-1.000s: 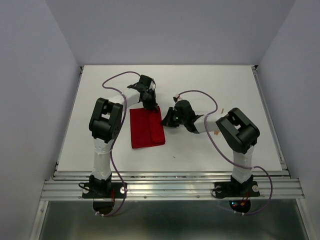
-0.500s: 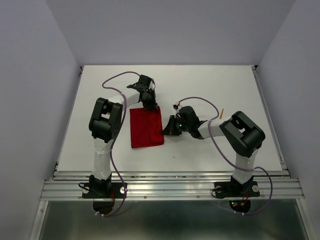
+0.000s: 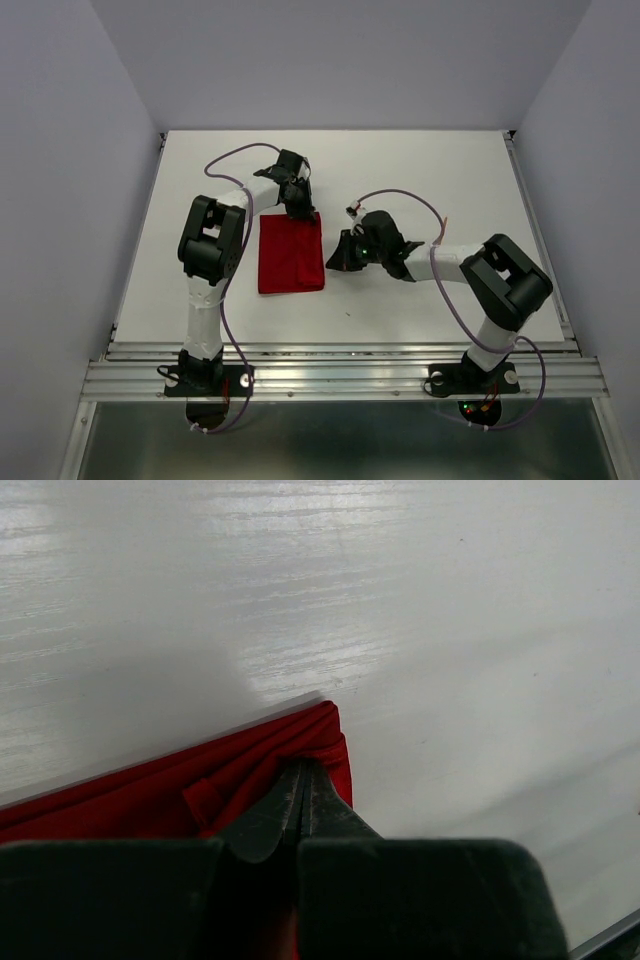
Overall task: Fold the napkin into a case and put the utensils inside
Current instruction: Smooth out the 2/3-rectangle-folded napkin at the center of the board.
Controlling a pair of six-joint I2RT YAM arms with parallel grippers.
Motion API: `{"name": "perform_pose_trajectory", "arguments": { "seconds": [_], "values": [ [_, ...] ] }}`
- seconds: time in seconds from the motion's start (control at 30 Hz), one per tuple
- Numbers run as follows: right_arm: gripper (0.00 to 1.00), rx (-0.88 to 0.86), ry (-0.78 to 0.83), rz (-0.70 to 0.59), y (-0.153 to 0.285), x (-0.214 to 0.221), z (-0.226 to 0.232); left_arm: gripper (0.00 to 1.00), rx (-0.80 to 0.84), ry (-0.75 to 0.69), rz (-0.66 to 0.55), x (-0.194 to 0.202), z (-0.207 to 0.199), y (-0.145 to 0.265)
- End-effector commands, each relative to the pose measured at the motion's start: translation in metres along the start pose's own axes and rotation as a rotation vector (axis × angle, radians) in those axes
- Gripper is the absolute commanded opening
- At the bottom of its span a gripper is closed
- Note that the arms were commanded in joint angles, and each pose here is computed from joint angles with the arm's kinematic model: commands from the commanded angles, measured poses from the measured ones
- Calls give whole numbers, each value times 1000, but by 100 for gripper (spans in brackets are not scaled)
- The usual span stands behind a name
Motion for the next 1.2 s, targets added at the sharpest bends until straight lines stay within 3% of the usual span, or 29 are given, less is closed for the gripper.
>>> {"name": "perform_pose_trajectory", "arguments": {
  "seconds": [0.0, 0.13, 0.43, 0.9, 1.17],
  "values": [
    [5, -42, 76, -29, 10, -6, 22, 0, -46, -5, 32, 5, 9, -8],
    [5, -67, 87, 7, 3, 0, 27, 0, -45, 0, 32, 4, 9, -8],
    [4, 4, 61, 147, -26, 39, -9, 0, -45, 0, 34, 4, 9, -7],
    [4, -64, 144, 42, -5, 4, 39, 0, -43, -1, 31, 5, 9, -7],
    [4, -71, 120, 144, -24, 29, 21, 0, -45, 0, 34, 5, 10, -8]
  ]
}}
Point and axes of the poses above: each gripper's point midway between its finger pads, its own y axis back along the fingers, its own z axis along the line the jaws close on, x = y × z, the point moved 8 cm from there along y, back along the fingers, and after that the axes turned 8 degrees about -y, right-handed, at the moved point
